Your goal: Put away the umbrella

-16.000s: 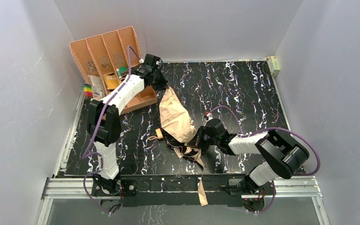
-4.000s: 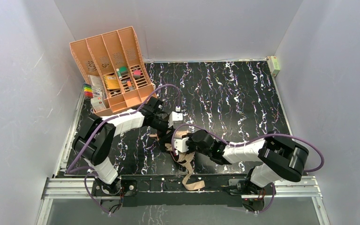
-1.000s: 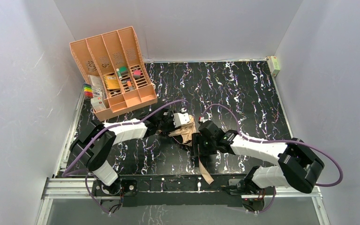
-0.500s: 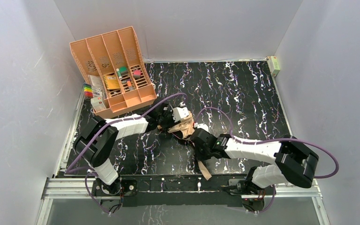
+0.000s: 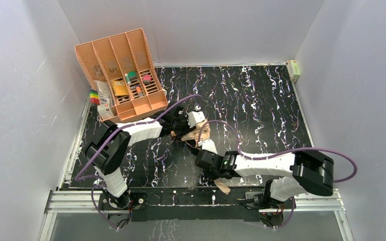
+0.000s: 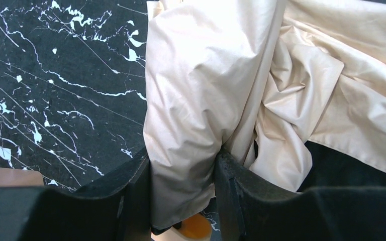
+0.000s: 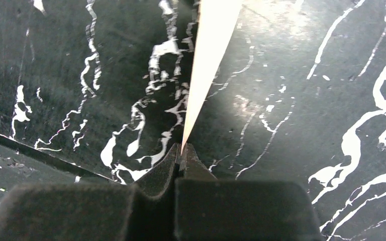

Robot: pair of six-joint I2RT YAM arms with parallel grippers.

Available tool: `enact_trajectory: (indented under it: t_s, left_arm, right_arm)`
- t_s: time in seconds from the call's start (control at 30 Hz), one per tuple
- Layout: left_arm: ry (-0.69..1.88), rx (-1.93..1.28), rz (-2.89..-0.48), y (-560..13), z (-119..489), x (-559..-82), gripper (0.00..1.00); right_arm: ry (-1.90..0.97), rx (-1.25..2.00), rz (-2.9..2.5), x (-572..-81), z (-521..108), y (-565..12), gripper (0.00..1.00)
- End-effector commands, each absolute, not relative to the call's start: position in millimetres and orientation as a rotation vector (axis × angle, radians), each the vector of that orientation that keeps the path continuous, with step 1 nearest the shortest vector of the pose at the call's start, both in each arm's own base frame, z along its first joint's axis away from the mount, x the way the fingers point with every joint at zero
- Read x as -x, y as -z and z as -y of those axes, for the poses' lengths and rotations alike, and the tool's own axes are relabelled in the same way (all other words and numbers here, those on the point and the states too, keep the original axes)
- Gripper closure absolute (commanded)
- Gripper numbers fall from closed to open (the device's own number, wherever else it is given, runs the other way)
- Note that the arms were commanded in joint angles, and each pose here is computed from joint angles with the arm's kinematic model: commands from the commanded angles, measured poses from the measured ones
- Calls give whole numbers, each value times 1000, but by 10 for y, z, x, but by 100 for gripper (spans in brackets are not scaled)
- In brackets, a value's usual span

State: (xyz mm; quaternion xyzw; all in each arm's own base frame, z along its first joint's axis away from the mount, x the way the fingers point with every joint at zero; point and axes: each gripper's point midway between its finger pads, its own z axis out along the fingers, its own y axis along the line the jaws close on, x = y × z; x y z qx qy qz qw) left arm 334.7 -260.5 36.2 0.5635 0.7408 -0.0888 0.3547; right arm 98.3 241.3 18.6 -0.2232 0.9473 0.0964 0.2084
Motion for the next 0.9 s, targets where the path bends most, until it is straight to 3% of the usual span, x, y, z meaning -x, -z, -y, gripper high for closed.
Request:
enact_trajectory:
  t_s: [0.0, 0.2, 0.53, 0.77, 0.87]
  left_arm:
    - [88, -1455, -2146, 83, 2142, -3246, 100]
    - [103, -1466, -2143, 86, 2141, -3209, 100]
    - [163, -1513, -2018, -7, 2216, -3048, 100]
    - [169, -1563, -1912, -64, 2272, -2948, 100]
    - [178, -1585, -1890, -61, 2292, -2900, 100]
  right_arm:
    - [-38, 841, -2715, -511, -2216, -64, 100]
    - [340, 1043, -2600, -435, -2139, 38, 100]
    - [575, 1304, -2506, -319, -2127, 246, 99]
    - [431, 1337, -2476, -242, -2356, 210, 65]
    - [286, 1318, -2452, -240, -2510, 87, 56]
